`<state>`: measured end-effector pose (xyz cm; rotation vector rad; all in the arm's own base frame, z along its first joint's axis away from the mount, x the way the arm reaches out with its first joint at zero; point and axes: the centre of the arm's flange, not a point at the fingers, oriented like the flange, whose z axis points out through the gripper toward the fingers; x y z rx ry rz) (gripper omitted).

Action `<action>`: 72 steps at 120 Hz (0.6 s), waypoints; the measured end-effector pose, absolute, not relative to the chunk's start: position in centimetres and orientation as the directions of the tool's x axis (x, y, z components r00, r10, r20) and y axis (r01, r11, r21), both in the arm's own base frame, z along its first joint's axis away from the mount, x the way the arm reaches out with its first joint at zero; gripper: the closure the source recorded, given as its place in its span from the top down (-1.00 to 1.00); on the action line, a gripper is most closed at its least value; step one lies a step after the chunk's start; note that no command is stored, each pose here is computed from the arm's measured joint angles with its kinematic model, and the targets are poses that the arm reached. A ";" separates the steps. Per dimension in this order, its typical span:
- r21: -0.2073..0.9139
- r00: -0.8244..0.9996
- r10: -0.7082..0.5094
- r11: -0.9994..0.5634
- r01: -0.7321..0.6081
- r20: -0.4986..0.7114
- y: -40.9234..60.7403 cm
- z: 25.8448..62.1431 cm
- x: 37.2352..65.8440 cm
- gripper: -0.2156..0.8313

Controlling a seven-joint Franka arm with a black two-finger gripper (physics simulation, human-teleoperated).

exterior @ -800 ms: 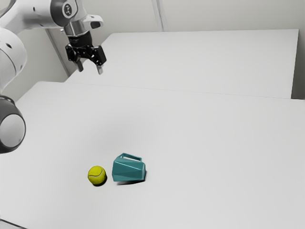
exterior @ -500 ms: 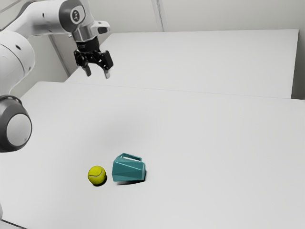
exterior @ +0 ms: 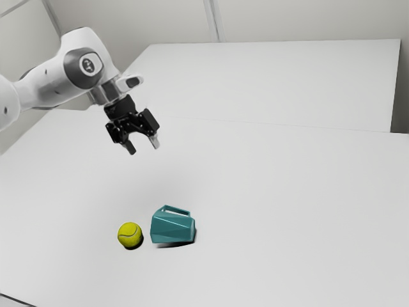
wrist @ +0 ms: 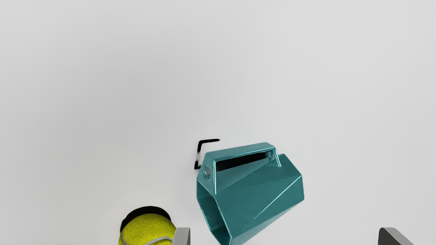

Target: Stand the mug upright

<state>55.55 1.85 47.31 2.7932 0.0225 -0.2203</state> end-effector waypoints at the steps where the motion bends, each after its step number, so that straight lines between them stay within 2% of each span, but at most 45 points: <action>1: 0.333 0.988 -0.007 -0.942 0.046 -0.155 1.9 47.0 55.4 0.59; 16: 0.361 0.986 0.046 -0.927 0.101 -0.158 2.3 43.2 53.1 0.59; 72: 0.469 0.966 0.175 -0.848 0.247 -0.192 2.5 36.8 46.4 0.59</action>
